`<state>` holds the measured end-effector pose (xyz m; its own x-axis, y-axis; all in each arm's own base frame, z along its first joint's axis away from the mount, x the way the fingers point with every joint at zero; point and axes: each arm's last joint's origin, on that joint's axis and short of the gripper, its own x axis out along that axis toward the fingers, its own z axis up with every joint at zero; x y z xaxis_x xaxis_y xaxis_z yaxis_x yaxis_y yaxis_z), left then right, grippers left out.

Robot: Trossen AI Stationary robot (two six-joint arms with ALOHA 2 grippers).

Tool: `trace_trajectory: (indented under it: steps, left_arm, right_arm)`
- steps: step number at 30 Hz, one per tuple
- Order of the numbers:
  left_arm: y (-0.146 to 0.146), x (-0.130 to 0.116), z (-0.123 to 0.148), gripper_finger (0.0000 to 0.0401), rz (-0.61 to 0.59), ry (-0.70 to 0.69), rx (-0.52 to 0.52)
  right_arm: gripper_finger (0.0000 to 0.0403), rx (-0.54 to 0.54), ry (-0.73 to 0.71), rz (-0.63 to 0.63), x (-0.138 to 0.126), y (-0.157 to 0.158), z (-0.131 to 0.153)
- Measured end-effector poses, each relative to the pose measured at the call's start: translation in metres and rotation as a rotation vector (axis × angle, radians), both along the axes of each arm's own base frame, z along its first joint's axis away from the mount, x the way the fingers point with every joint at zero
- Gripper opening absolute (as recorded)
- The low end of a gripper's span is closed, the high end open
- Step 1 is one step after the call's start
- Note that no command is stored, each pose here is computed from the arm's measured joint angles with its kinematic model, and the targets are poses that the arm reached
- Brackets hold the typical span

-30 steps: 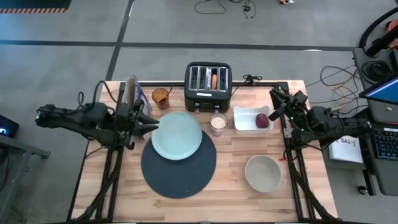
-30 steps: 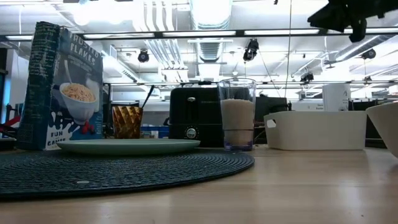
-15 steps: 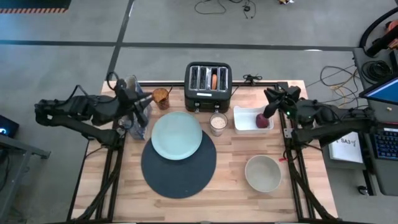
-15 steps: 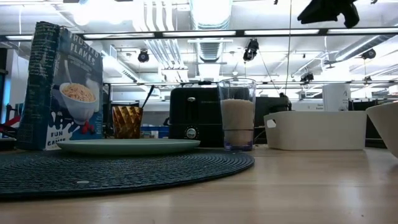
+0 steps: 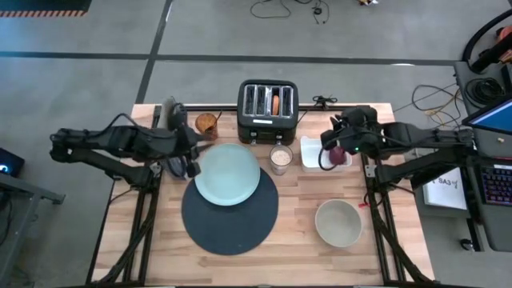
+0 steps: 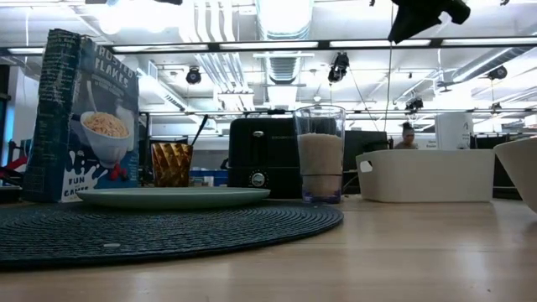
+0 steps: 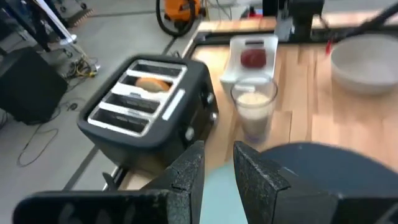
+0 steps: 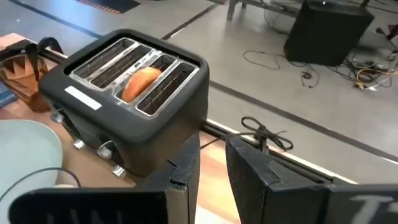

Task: Arrange a breakfast setting
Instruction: Pour the cereal from the blue cereal box into the gray bowl

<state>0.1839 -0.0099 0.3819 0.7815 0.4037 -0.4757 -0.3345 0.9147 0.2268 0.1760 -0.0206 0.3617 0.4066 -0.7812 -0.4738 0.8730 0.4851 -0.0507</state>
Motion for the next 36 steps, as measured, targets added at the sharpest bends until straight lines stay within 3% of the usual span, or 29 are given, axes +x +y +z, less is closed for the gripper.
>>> trace_trajectory:
  steps: [5, 13, 24, 36]
  left_arm:
    - [-0.001, 0.0, -0.014, 0.0068, -0.03, 0.017, -0.019]
    - [-0.007, -0.007, -0.021, 0.0068, -0.272, -0.065, -0.117]
    - [-0.001, -0.013, -0.02, 0.0068, -0.1, -0.104, -0.058]
    - [-0.001, -0.01, -0.021, 0.0068, -0.083, -0.097, -0.047]
  right_arm:
    - [0.0068, 0.023, 0.055, 0.016, 0.017, 0.001, -0.003]
    - [0.0068, 0.054, 0.1, 0.072, 0.036, 0.002, 0.003]
    - [0.0068, 0.125, 0.152, 0.13, 0.046, 0.004, 0.01]
    - [0.0068, 0.441, 0.261, 0.331, 0.057, 0.013, -0.009]
